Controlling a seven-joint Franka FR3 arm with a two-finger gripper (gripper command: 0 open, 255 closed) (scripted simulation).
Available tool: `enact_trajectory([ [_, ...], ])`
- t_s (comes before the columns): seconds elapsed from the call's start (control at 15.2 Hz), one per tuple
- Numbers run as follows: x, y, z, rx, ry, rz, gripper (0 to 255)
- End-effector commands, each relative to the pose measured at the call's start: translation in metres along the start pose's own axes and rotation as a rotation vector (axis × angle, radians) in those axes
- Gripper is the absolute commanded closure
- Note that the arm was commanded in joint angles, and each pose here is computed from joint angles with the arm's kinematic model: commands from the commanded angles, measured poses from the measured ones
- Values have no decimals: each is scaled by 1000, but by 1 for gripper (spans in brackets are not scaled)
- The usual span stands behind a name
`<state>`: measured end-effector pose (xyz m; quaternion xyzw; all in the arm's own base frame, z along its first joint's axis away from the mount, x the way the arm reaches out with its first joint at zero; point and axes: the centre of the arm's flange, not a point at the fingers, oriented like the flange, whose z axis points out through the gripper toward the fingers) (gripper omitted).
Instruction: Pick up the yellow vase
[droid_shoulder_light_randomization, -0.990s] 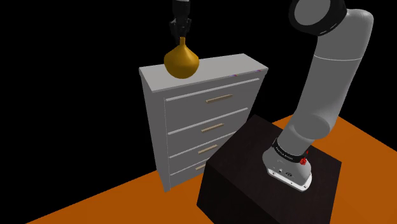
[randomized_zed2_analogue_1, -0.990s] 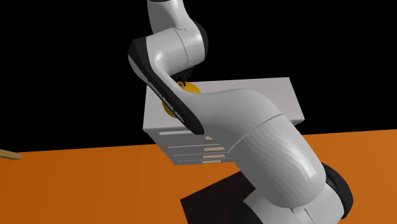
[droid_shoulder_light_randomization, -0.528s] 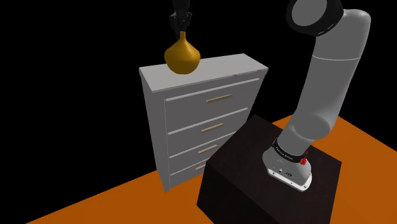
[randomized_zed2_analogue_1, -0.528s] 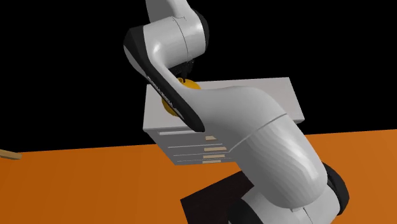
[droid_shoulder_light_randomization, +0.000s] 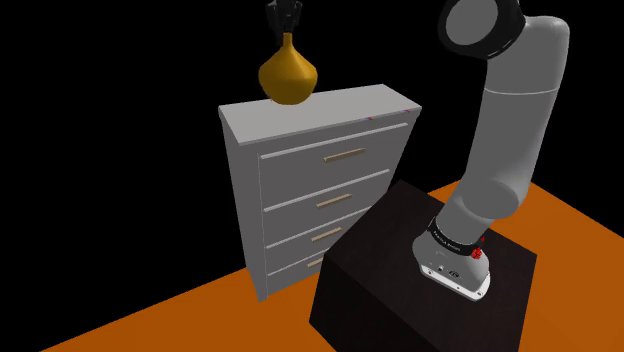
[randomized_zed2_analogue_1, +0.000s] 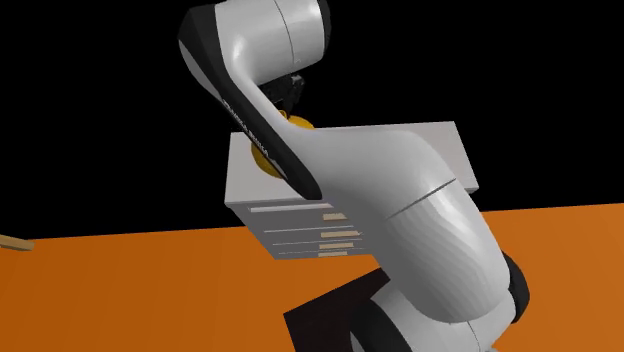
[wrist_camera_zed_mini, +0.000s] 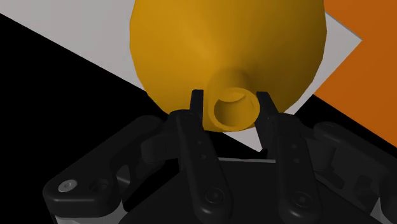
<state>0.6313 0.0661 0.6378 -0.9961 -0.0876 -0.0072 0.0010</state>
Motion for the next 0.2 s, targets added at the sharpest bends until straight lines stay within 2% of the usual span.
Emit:
enact_trajectory([
  [0.0, 0, -1, -11, 0, 1, 0, 255],
  [0.13, 0, -1, -12, 0, 1, 0, 255],
])
